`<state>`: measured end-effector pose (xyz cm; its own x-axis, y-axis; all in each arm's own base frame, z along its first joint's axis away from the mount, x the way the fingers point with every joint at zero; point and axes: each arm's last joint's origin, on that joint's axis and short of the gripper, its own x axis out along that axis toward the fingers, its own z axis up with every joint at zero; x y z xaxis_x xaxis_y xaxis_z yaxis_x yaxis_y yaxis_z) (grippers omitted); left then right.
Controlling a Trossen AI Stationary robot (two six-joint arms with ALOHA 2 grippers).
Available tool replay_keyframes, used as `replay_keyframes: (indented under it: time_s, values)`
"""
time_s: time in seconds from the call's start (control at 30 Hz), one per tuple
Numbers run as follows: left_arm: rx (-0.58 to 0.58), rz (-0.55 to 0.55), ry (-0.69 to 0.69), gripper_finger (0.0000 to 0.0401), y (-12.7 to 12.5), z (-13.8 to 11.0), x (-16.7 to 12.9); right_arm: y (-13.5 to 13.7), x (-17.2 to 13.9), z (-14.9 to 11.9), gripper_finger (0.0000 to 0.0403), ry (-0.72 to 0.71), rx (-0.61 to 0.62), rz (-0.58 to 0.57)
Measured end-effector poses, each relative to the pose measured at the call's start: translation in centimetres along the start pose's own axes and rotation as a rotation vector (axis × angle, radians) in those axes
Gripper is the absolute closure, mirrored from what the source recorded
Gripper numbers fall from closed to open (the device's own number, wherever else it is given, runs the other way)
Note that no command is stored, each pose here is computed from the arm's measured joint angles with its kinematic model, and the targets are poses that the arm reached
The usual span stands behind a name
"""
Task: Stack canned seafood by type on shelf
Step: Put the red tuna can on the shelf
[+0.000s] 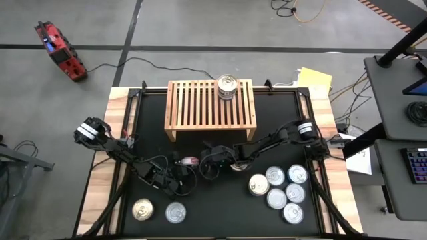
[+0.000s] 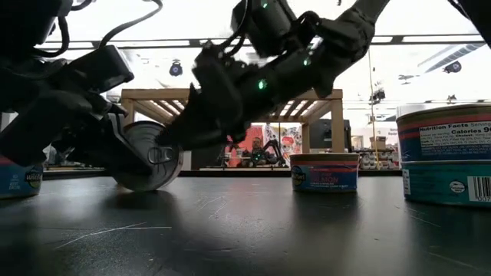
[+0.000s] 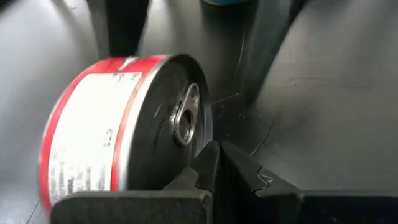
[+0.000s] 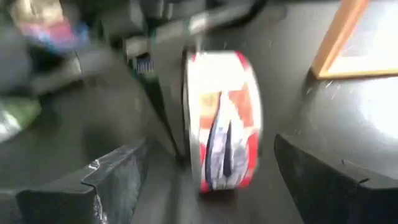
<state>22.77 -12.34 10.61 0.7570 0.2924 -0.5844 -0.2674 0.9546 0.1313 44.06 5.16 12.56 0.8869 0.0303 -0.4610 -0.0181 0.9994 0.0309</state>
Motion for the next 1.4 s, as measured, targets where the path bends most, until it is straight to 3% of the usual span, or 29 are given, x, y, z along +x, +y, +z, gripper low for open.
replay_keyframes:
  time_s: [0.2,0.47,0.6,0.73,0.93,1.27,1.4]
  values:
    - [-0.006,-0.006,-0.011,0.0400,-0.1,0.2,0.0,0.6,1.3,0.3,0.0120,-0.017,-0.048,0.011]
    - [-0.015,-0.034,-0.018,0.0400,-0.5,0.4,-0.2,0.9,1.4,0.6,0.0270,-0.009,-0.050,0.010]
    - [0.015,-0.110,-0.005,0.0400,-1.1,1.1,-0.3,1.8,0.9,0.8,0.0268,0.015,-0.066,0.012]
    - [0.041,-0.139,-0.021,0.0400,-1.5,2.0,-0.5,2.7,-0.3,1.4,0.0268,0.066,-0.089,-0.077]
    - [0.105,-0.128,-0.022,0.0400,-2.0,3.3,-0.8,3.2,-2.9,2.6,0.0268,0.162,-0.086,-0.176]
    - [0.344,-0.042,-0.118,0.0400,-3.3,7.8,-1.9,4.1,-6.2,2.9,0.0268,0.289,-0.101,-0.169]
    - [0.367,-0.035,-0.152,0.0400,-3.8,9.8,-2.5,4.1,-6.9,2.9,0.0268,0.275,-0.074,-0.173]
